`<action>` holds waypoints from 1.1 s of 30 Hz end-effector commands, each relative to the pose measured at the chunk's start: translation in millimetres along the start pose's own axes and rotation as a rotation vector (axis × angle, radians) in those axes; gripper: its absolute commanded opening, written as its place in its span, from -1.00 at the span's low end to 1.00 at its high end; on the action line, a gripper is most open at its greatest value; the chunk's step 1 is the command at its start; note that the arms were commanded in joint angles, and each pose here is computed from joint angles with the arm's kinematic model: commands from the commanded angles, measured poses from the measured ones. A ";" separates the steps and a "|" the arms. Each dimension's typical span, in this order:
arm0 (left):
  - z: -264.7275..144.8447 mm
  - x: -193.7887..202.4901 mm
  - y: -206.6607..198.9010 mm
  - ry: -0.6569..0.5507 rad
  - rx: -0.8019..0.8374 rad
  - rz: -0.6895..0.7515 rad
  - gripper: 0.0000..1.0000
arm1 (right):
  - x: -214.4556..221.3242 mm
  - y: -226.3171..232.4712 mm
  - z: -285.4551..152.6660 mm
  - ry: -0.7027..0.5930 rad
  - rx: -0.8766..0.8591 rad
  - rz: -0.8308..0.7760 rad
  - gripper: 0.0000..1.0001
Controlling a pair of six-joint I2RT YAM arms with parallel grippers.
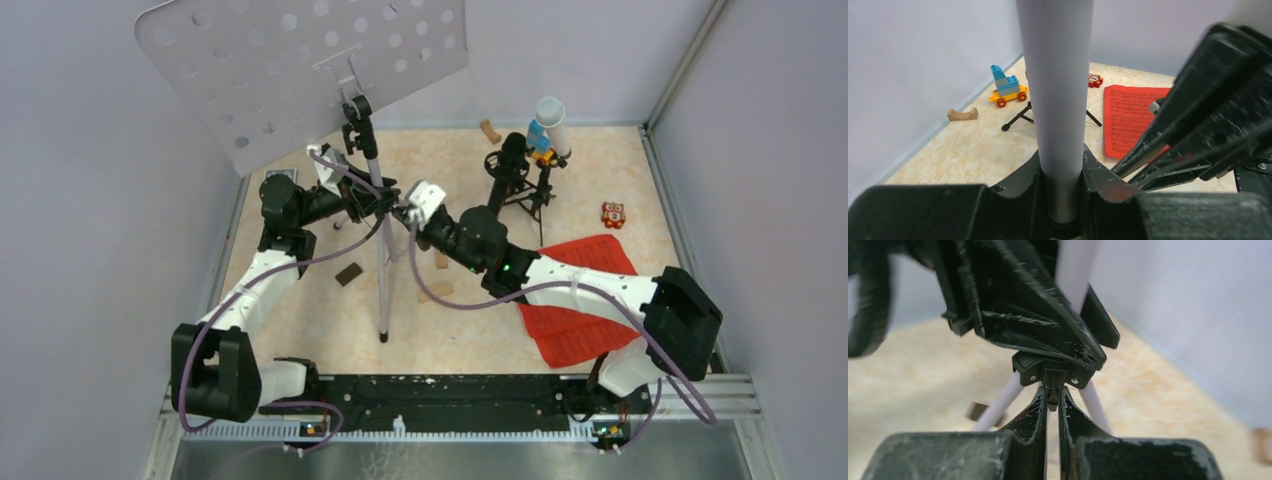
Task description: Pack up the instrument practice props
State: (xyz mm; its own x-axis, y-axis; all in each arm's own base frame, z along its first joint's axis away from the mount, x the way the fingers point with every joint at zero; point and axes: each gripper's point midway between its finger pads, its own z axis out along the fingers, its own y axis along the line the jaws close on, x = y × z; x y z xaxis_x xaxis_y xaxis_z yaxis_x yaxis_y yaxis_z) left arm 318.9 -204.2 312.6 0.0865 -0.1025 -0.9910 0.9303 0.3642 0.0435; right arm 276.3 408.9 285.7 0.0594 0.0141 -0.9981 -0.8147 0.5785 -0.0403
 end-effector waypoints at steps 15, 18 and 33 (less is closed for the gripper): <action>4.2 12.1 2.9 0.032 0.014 0.002 -1.00 | 66.9 50.2 -40.0 0.230 -0.171 -1.257 -0.88; 3.9 12.0 2.8 0.032 0.013 0.000 -0.97 | 39.7 51.9 -37.7 0.156 -0.106 -1.125 -0.57; -2.7 -8.0 0.7 -0.002 -0.043 0.089 0.82 | 30.6 26.5 -89.2 0.232 0.150 -0.344 -0.08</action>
State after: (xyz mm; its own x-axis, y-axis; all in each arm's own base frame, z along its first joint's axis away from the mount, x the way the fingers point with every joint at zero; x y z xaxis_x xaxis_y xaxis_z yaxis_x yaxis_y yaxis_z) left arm 323.0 -204.5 308.5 0.0983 -0.0798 -0.9920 0.9214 0.3839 0.0604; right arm 207.7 368.6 263.1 0.4085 -0.4423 -0.7984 -0.6240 0.5030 -0.5980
